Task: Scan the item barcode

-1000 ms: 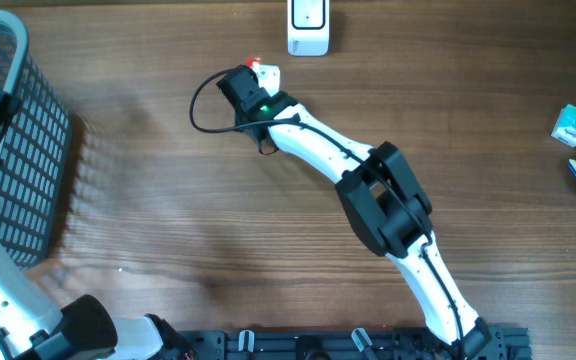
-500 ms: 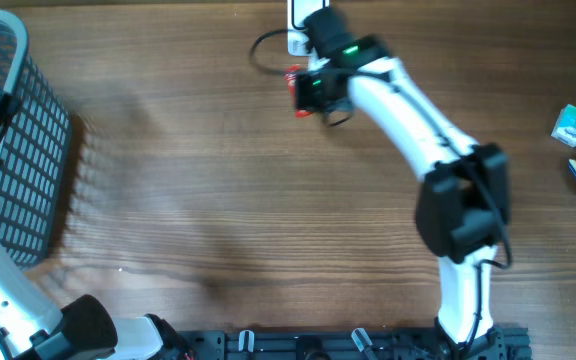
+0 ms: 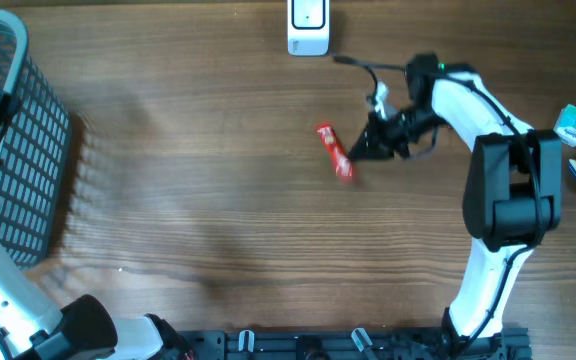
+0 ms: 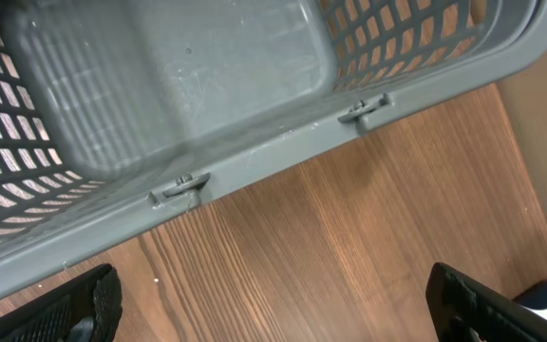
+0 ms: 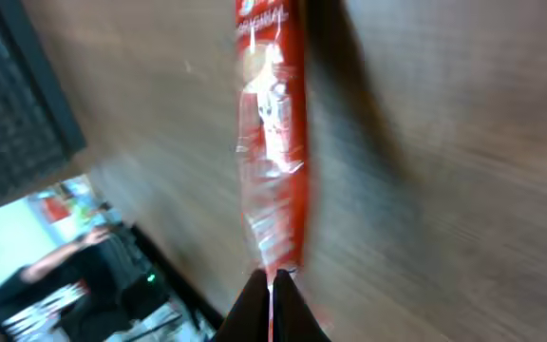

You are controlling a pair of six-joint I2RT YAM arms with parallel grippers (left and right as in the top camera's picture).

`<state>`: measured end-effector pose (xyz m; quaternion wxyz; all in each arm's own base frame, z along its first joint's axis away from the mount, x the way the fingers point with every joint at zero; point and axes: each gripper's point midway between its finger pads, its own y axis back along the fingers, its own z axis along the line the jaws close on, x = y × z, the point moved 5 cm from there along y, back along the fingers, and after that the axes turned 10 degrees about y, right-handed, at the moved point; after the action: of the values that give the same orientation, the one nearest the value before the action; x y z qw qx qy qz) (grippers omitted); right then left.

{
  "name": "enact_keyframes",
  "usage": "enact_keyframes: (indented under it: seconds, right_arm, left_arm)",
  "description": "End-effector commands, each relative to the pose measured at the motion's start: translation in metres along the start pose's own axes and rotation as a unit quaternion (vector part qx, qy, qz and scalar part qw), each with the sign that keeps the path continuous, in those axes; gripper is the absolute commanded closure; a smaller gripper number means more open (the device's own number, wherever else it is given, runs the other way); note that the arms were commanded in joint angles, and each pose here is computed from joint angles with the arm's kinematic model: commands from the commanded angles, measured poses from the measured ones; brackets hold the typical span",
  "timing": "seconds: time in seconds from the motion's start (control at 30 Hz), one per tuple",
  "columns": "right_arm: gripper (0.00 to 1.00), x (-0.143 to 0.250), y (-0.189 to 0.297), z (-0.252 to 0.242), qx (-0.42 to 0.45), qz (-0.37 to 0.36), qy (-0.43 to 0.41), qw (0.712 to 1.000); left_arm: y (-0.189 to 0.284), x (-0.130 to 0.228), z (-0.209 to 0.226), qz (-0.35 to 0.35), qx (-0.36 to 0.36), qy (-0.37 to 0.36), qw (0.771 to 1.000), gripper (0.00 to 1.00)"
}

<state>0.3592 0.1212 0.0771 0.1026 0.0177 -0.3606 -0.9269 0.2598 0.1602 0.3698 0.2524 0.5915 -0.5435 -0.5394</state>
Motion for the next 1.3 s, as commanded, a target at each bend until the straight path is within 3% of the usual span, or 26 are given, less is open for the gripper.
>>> enact_keyframes:
  seconds: [0.0, 0.23, 0.37, 0.4, 0.47, 0.5, 0.53, 0.63, 0.87, 1.03, 1.27]
  right_arm:
    - [0.96, 0.016, -0.009, 0.001, -0.089, 0.000, -0.016, 0.996]
    - [0.95, 0.022, -0.004, -0.016, -0.085, -0.013, -0.037, 0.996]
    - [0.84, 0.014, 0.021, -0.025, 0.059, -0.019, -0.050, 0.997]
    - [0.79, 0.011, 0.029, -0.022, 0.096, -0.027, -0.045, 0.994]
    - [0.59, 0.004, 0.046, -0.005, 0.158, -0.051, -0.015, 0.986]
    - [0.39, 0.002, 0.051, 0.006, 0.174, -0.062, 0.008, 0.983]
    - [0.27, -0.001, 0.054, 0.018, 0.191, -0.073, 0.031, 0.978]
    - [0.10, -0.008, 0.049, 0.046, 0.254, -0.095, 0.101, 0.957]
    - [0.11, -0.013, -0.018, 0.062, 0.463, -0.086, 0.156, 0.868]
    - [0.32, -0.007, -0.060, 0.050, 0.560, -0.050, 0.185, 0.806]
    - [0.35, -0.003, -0.081, 0.026, 0.586, -0.008, 0.189, 0.788]
  left_arm:
    - [-0.001, -0.002, 0.001, -0.003, -0.002, 0.007, 1.000, 0.00]
    - [-0.001, -0.002, 0.001, -0.003, -0.002, 0.007, 1.000, 0.00]
    - [-0.001, -0.002, 0.001, -0.003, -0.002, 0.007, 1.000, 0.00]
    - [-0.001, -0.002, 0.001, -0.003, -0.002, 0.007, 1.000, 0.00]
    - [-0.001, -0.002, 0.001, -0.003, -0.002, 0.007, 1.000, 0.00]
    - [-0.001, -0.002, 0.001, -0.003, -0.002, 0.007, 1.000, 0.00]
    - [-0.001, -0.002, 0.001, -0.003, -0.002, 0.007, 1.000, 0.00]
    - [-0.001, -0.002, 0.001, -0.003, -0.002, 0.007, 1.000, 0.00]
    - [-0.001, -0.002, 0.001, -0.003, -0.002, 0.007, 1.000, 0.00]
    - [-0.001, -0.002, 0.001, -0.003, -0.002, 0.007, 1.000, 0.00]
    - [-0.001, -0.002, 0.001, -0.003, -0.002, 0.007, 1.000, 0.00]
